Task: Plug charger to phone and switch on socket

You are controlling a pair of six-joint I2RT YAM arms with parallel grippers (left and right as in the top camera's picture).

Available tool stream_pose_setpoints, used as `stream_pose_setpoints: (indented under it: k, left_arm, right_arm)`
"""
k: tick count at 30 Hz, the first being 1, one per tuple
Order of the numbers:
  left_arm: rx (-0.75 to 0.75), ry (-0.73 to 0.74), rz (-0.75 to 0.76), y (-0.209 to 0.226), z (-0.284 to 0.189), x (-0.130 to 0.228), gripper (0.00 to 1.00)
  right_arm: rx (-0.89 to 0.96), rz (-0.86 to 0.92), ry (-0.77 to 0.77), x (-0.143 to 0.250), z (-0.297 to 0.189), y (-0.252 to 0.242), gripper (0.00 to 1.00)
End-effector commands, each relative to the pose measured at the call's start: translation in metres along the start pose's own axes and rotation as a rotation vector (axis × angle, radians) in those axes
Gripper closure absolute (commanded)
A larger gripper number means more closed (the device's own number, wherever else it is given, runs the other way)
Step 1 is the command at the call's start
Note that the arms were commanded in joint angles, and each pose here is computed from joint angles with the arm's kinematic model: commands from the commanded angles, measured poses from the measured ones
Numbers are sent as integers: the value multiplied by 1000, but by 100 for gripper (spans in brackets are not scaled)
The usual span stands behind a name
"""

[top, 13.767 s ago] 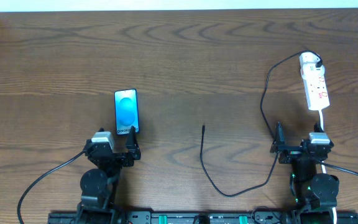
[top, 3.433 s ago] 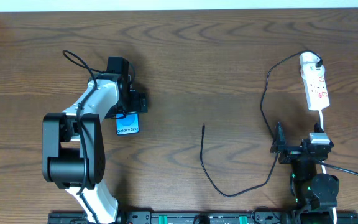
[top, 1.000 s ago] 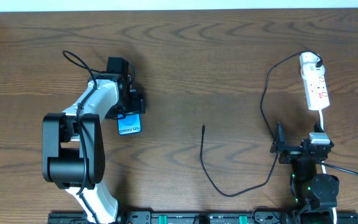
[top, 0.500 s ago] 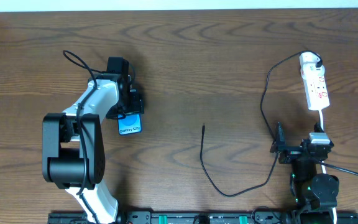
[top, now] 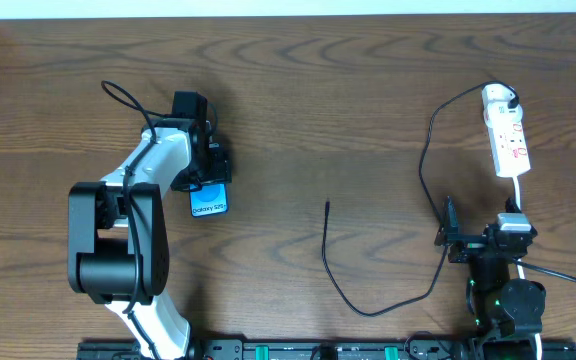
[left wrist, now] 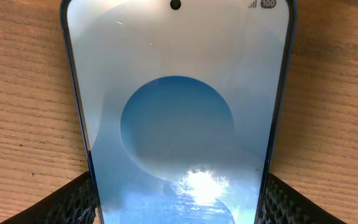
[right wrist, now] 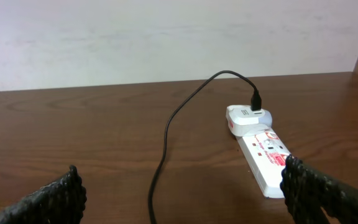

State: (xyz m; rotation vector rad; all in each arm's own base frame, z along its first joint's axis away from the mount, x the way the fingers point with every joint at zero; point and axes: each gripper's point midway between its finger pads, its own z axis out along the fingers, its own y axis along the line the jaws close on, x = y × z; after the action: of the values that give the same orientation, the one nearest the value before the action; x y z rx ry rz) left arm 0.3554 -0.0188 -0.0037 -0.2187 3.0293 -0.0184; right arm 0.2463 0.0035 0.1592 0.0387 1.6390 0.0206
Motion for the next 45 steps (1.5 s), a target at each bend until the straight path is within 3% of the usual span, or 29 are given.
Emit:
stream_pose_setpoints:
  k: [1,5,13,45]
  left_arm:
    - [-11,82,-5,5,18,23,44]
    - [-11,82,-5,5,18,23,56]
    - [-10,82,-5,5,18,23,93]
    - [22,-20,-5,-2,-34,-4,93]
  right_arm:
    - [-1,12,-2,1,0,0,1]
    - [0,12,-2,1,0,0,1]
    - [0,12,-2,1,0,0,1]
    - [0,12,-2,1,0,0,1]
